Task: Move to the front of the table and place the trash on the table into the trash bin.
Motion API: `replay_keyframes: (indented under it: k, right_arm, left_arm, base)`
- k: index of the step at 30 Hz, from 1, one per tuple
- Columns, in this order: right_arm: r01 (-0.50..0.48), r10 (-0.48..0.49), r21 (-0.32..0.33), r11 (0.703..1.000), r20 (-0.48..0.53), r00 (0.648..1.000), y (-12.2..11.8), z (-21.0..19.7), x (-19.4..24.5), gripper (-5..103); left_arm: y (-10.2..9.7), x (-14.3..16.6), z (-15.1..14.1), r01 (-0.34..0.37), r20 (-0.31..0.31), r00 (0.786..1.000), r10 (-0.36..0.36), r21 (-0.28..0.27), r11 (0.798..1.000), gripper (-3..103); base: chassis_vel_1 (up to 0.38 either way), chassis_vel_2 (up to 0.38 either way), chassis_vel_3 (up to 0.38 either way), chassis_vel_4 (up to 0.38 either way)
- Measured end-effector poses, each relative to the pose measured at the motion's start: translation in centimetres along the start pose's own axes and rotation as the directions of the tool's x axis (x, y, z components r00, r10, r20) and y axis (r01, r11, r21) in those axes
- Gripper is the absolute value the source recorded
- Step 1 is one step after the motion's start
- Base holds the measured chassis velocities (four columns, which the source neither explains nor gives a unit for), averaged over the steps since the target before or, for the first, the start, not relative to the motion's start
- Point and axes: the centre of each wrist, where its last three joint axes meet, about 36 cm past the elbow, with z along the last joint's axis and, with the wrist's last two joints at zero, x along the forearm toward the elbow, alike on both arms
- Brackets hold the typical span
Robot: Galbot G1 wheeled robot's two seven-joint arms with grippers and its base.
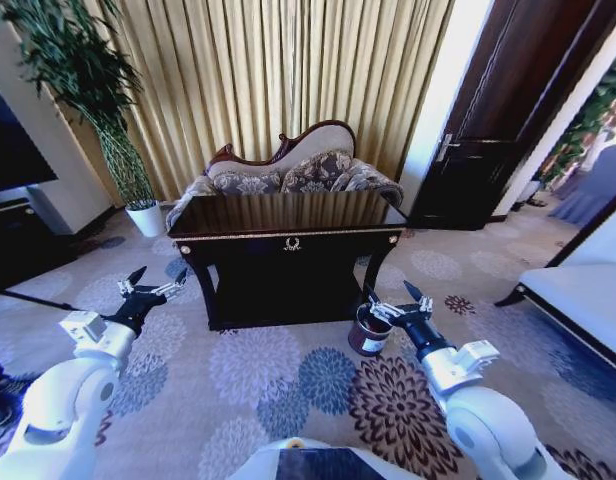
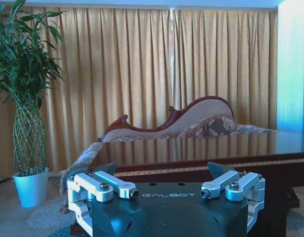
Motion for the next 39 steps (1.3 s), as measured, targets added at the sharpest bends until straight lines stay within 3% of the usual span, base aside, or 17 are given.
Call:
replay_keyframes:
  k: [24, 39]
  right_arm:
    - [-0.008, 0.008, 0.009, 1.000, 0.028, 1.000, -0.1, 1.2, -0.1, 100]
    - [-0.037, 0.037, -0.014, 0.999, -0.022, 0.999, -0.5, 1.7, -0.4, 100]
  left_arm:
    - [0.1, 0.0, 0.1, 0.003, 0.006, 1.000, -0.003, 0.003, 1.000, 100]
    - [-1.0, 0.3, 0.1, -0.014, 0.014, 1.000, 0.014, 0.026, 1.000, 100]
  base:
    - [0.321, -0.316, -0.318, 0.313]
    - [0.036, -0.043, -0.050, 0.035]
